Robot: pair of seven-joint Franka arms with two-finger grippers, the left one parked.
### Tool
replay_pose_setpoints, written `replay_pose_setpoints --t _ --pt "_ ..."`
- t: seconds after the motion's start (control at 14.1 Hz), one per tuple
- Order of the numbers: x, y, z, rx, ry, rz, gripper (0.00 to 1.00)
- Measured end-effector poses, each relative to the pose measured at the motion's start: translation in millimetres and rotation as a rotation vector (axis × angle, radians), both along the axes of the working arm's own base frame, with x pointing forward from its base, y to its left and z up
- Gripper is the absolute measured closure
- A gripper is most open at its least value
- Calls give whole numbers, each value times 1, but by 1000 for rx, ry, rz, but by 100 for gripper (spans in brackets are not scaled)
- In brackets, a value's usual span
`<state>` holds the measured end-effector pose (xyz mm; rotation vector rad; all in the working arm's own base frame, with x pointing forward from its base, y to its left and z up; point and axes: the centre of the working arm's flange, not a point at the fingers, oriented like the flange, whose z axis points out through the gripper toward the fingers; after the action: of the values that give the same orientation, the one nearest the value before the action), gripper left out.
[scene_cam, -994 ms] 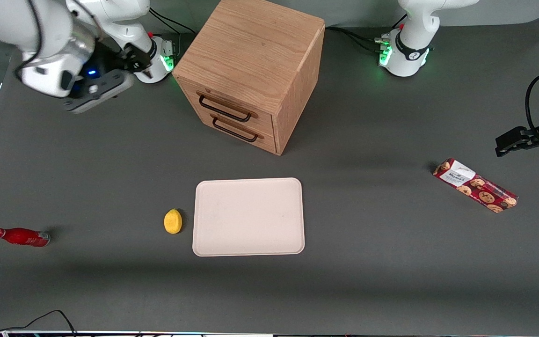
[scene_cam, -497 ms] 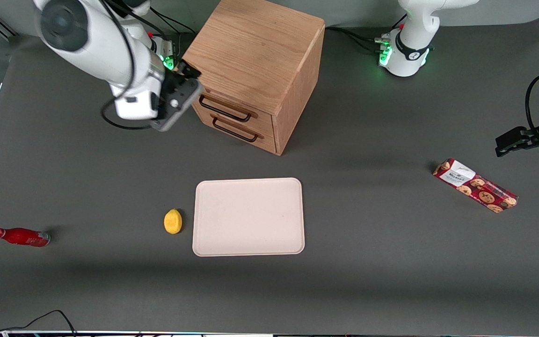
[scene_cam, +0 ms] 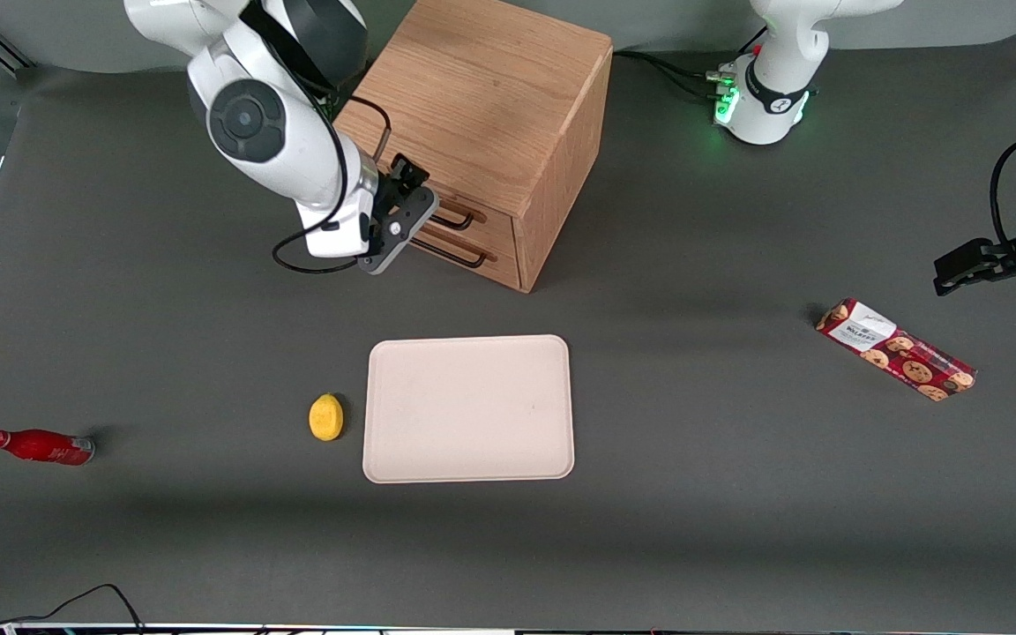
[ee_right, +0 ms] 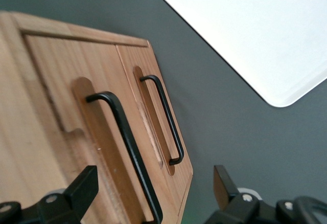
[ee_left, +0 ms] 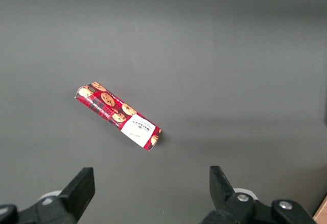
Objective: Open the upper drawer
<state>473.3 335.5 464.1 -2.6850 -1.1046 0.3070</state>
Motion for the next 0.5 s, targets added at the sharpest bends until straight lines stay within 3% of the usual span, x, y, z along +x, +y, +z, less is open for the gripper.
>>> replay_pose_setpoints --t 0.5 --pt "-9 -3 -25 -4 28 75 0"
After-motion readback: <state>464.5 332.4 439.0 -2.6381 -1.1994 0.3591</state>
